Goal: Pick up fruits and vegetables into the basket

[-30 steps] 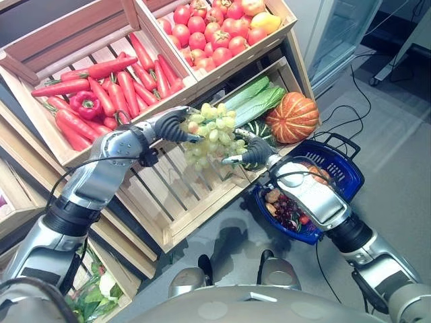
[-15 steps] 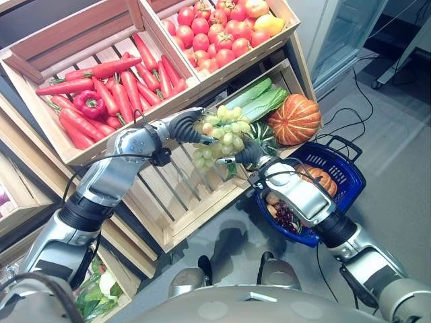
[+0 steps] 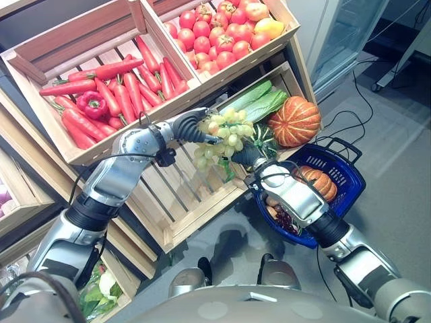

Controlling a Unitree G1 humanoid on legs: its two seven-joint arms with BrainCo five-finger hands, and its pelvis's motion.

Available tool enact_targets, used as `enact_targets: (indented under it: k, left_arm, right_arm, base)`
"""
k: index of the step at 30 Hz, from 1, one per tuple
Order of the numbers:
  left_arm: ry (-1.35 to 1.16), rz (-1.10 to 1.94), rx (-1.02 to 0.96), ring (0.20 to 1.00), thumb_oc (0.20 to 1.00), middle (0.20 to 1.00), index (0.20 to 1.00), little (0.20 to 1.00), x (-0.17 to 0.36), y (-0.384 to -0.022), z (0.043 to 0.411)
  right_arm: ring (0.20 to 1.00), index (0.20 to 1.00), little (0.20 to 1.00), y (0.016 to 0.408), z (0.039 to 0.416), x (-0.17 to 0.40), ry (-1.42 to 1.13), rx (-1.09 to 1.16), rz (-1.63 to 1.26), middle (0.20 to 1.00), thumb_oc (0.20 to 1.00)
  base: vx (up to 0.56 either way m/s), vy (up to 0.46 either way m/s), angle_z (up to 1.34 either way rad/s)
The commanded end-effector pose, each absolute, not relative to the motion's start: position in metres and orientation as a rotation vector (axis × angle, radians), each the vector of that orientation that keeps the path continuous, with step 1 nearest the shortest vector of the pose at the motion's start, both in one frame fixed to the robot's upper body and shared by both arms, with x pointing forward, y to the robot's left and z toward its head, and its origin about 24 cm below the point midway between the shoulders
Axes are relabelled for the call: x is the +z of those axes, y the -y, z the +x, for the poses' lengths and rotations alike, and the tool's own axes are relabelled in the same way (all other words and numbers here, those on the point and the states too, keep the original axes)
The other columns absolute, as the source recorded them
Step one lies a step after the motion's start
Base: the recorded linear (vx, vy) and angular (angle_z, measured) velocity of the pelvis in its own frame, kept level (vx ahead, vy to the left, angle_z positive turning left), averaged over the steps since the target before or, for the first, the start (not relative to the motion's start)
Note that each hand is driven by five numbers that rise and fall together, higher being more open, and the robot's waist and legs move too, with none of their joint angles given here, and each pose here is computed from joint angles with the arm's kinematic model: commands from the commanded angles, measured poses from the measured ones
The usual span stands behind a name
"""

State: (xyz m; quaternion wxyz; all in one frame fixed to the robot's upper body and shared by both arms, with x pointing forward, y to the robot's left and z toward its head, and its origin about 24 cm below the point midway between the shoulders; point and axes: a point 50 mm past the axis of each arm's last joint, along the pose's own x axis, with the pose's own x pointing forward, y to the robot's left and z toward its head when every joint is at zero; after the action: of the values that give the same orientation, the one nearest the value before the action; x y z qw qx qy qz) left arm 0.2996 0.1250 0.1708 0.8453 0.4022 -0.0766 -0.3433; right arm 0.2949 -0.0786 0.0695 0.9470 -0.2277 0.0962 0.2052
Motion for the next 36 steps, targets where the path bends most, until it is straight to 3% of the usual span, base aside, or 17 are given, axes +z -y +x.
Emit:
enact_targets:
  k: [1,2,11,26,36]
  left_arm:
    - [0.317,0.748,-0.757,0.730,0.730,0.730,0.730,0.730,0.207,-0.103,0.301]
    - [0.294,0.719,-0.775,1.000,1.000,1.000,1.000,1.000,0.203,-0.104,0.301]
    - [0.243,0.389,-0.792,1.000,1.000,1.000,1.000,1.000,0.181,-0.112,0.292]
    - [0.554,-0.109,-0.430,1.000,1.000,1.000,1.000,1.000,0.194,-0.167,0.263]
    - [0.764,-0.284,-0.438,1.000,1.000,1.000,1.000,1.000,0.195,-0.185,0.238]
  right_arm:
    - [0.200,0.200,0.200,0.034,0.293,0.104,-0.003,0.554,-0.298,0.200,0.200]
    - [0.200,0.200,0.200,0.036,0.293,0.100,-0.016,0.547,-0.277,0.200,0.200]
    - [0.200,0.200,0.200,0.072,0.290,0.076,-0.016,0.398,-0.160,0.200,0.200]
    - [0.200,0.200,0.200,0.173,0.272,0.067,0.147,-0.053,-0.201,0.200,0.200]
    - [0.200,0.200,0.200,0.219,0.262,0.077,0.250,-0.285,-0.199,0.200,0.200]
  base:
    - [0.00,0.000,0.00]
    - [0.00,0.000,0.00]
    - [0.00,-0.002,0.00]
    - [0.00,0.000,0.00]
    - [-0.10,-0.045,-0.02]
